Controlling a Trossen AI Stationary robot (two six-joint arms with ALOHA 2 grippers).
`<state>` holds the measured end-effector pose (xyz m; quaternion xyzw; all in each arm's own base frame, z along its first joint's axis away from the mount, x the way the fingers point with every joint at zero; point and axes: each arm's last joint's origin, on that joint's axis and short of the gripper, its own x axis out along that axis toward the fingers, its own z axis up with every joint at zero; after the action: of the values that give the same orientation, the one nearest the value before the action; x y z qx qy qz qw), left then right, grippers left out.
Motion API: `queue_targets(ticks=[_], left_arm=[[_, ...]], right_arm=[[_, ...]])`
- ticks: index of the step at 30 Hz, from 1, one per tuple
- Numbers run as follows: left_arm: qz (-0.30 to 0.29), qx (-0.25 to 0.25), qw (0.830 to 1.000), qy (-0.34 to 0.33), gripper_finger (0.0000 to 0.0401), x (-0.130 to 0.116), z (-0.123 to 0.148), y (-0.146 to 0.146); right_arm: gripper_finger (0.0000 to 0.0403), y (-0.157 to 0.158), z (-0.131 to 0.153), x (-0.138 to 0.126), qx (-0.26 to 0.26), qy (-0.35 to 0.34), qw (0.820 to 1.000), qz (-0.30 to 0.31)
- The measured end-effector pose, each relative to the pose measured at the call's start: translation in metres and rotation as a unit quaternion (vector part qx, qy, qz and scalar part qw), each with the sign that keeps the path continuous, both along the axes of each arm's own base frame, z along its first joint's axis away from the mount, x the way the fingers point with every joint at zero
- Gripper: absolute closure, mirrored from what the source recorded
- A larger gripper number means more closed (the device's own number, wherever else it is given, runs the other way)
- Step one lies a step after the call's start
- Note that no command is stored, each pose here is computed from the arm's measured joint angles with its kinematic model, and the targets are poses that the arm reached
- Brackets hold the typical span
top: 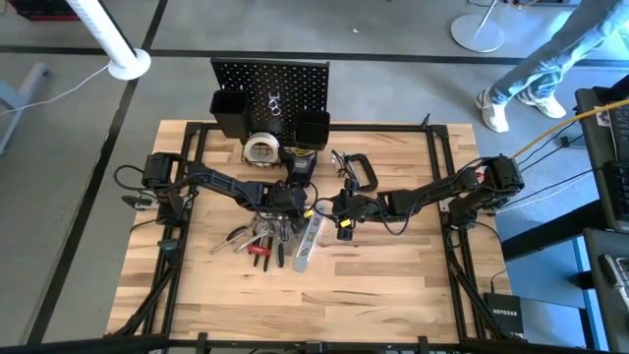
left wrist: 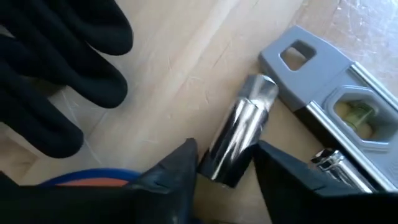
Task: Hang tools onto peg board
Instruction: Put the extension bar into the right black bin on the pegboard
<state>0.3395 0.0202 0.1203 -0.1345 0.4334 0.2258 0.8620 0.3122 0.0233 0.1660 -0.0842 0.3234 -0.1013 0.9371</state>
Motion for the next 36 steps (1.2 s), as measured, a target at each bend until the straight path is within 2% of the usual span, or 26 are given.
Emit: queue_targets(ticks=[5,14,20,26,33,36], left_arm=[[-0.031,0.016,0.999,0.005,0.0323,0.001,0.0,-0.001],[-0.052,0.024,0.998,0.003,0.0323,0.0,0.004,-0.007],[-0.086,0.028,0.995,-0.037,0.0323,-0.003,0.032,-0.024],[-0.123,0.047,0.989,-0.071,0.0322,-0.006,0.052,-0.041],[-0.171,0.078,0.976,-0.107,0.0322,-0.002,0.06,-0.059],[-0.174,0.091,0.974,-0.118,0.0322,-0.001,0.062,-0.062]], right_arm=[[0.0159,0.0,0.0,0.0,-0.001,0.003,1.0,0.001],[0.0159,0.0,-0.001,-0.001,-0.003,0.008,1.0,0.002],[0.0159,0.0,-0.001,-0.001,-0.004,0.007,1.0,0.006],[0.0159,0.004,0.003,0.003,0.024,-0.018,0.998,0.055],[0.0159,0.006,0.007,0.006,0.047,-0.039,0.994,0.086],[0.0159,0.008,0.011,0.008,0.063,-0.061,0.99,0.109]])
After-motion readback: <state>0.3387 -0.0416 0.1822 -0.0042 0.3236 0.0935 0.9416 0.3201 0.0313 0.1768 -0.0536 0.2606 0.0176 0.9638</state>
